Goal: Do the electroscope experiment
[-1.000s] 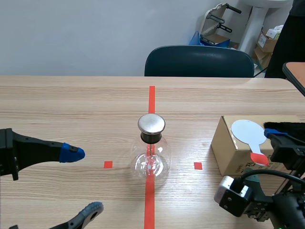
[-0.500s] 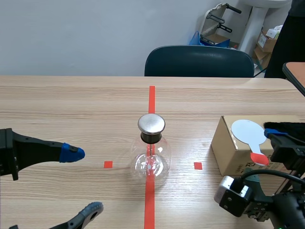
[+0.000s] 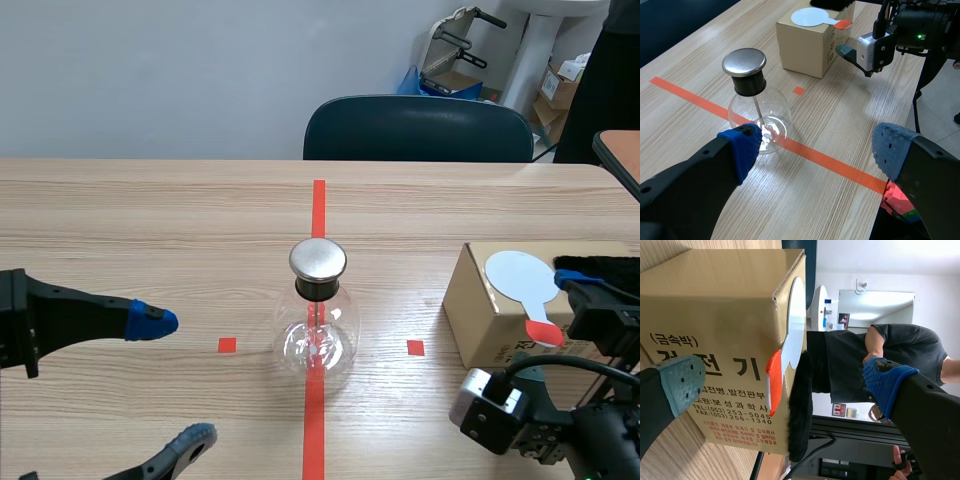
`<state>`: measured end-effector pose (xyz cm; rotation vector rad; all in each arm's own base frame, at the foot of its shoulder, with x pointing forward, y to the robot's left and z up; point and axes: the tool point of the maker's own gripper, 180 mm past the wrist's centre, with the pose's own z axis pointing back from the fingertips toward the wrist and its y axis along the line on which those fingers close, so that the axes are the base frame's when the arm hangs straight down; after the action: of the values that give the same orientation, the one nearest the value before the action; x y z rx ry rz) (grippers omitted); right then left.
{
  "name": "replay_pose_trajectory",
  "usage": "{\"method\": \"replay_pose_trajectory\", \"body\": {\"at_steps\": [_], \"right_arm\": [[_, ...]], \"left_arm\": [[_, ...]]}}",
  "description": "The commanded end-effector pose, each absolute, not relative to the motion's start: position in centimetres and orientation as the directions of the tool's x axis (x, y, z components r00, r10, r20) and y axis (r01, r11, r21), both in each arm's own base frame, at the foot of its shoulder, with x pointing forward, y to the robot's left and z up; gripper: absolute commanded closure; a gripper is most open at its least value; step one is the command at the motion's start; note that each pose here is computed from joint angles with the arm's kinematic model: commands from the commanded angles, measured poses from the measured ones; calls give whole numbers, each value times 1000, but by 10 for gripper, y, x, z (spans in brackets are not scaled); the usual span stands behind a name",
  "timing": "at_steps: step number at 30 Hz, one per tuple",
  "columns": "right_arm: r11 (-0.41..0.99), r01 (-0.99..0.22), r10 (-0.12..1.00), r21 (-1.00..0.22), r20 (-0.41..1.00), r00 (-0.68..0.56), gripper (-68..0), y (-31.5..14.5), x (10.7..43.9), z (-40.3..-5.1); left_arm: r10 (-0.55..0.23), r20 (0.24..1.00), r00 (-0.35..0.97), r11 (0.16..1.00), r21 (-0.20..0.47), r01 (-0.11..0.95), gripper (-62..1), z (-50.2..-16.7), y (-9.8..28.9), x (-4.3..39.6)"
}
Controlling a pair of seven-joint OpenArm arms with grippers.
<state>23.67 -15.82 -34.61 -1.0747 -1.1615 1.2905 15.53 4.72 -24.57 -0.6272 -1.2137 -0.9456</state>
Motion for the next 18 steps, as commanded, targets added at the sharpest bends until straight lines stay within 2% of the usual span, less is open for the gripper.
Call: {"method": "replay_pose_trajectory", "body": {"at_steps": [1, 8, 12, 18], "right_arm": [[10, -105, 998, -994, 16, -55, -679, -159, 238, -340], [-14, -118, 996, -993, -4, -84, -679, -161, 227, -341], [8, -114, 997, -993, 17, -75, -679, -171, 219, -332], [51, -105, 992, -993, 62, -106, -679, -175, 204, -311]], "left_arm": [[-246, 968, 47, 484, 80, 871, -476, -239, 44, 155], [-247, 967, 56, 520, 84, 850, -476, -236, 48, 169], [-285, 956, 69, 549, 103, 829, -476, -240, 48, 185], [-279, 951, 133, 637, 80, 766, -476, -239, 45, 218]]}}
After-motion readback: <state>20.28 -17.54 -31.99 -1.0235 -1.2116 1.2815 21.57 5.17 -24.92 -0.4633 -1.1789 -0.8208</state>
